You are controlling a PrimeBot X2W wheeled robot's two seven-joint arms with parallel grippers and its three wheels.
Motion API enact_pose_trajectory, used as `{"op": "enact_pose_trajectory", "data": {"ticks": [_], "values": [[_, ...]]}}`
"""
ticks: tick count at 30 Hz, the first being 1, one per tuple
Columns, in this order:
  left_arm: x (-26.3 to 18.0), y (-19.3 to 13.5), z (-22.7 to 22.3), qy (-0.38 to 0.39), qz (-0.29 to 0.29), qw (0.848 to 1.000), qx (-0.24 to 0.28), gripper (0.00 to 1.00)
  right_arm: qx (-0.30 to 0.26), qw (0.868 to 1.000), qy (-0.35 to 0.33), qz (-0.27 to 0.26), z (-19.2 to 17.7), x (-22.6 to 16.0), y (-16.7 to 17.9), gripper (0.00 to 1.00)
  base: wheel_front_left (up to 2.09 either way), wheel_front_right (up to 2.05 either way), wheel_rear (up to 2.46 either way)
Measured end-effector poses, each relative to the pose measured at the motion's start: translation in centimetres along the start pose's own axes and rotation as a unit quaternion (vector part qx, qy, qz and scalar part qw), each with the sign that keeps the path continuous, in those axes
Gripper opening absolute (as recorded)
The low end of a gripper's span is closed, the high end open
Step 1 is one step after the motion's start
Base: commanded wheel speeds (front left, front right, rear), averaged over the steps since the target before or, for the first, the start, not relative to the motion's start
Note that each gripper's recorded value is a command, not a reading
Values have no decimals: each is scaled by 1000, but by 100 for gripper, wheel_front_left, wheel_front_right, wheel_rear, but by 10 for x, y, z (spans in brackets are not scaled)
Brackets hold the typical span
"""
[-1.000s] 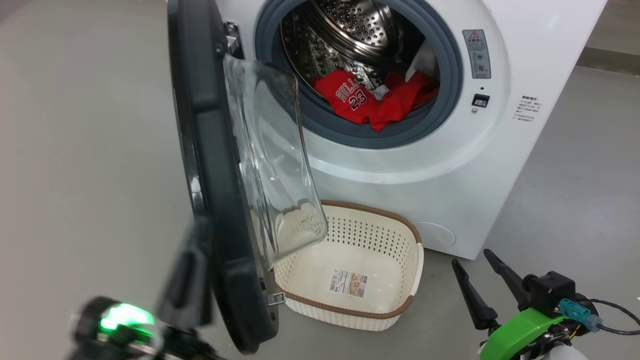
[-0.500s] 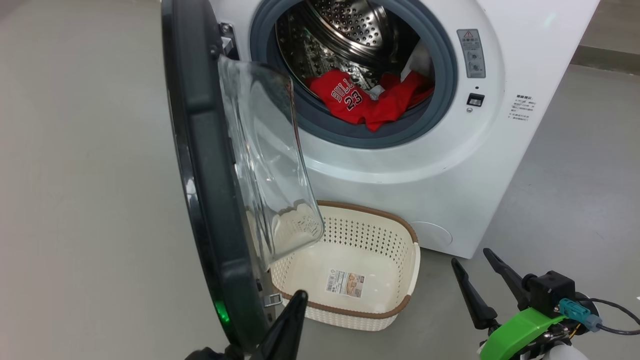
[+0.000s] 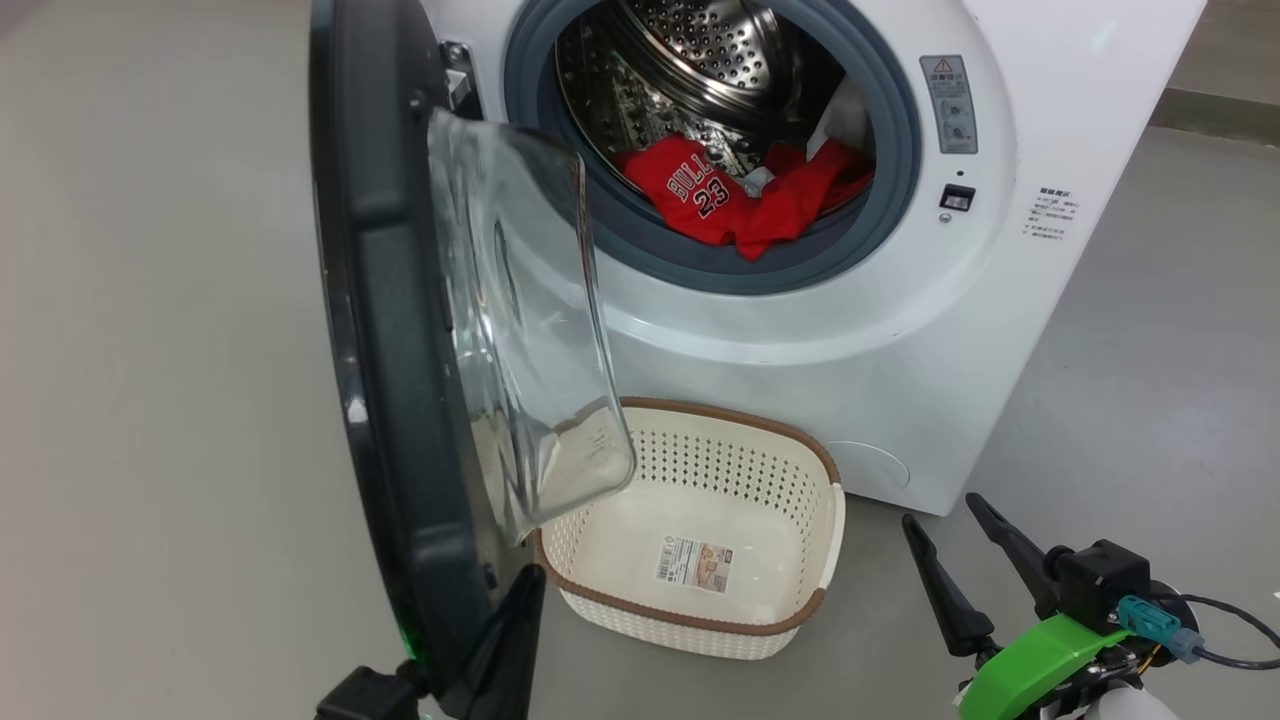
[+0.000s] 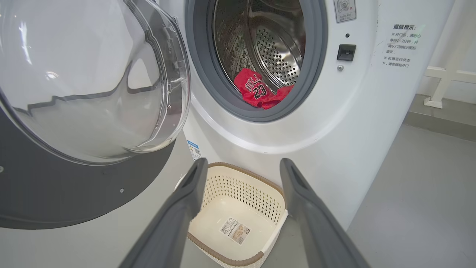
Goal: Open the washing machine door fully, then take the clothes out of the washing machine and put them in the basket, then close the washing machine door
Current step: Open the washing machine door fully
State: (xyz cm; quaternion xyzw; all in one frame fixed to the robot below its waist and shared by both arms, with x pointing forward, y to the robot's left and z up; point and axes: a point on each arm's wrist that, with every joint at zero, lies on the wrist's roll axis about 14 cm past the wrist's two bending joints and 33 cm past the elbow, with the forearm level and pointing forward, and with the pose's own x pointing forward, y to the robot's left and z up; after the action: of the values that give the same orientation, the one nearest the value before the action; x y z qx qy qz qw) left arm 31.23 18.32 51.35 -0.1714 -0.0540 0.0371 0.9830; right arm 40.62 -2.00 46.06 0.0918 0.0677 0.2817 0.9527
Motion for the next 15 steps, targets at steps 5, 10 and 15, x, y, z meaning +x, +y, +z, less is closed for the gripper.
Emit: {"op": "enact_pose_trajectory", "data": {"ticks": [5,10,15], "values": [[-2,14,3,-5,22,1000,2,0,0,1000,-1,4,1,2,3,100,0,0,0],[-6,34,9,-13,54,998,6,0,1,1000,0,11,0,5,7,100,0,0,0],[-17,66,16,-21,104,994,17,0,2,1000,3,19,-2,8,11,100,0,0,0]]}}
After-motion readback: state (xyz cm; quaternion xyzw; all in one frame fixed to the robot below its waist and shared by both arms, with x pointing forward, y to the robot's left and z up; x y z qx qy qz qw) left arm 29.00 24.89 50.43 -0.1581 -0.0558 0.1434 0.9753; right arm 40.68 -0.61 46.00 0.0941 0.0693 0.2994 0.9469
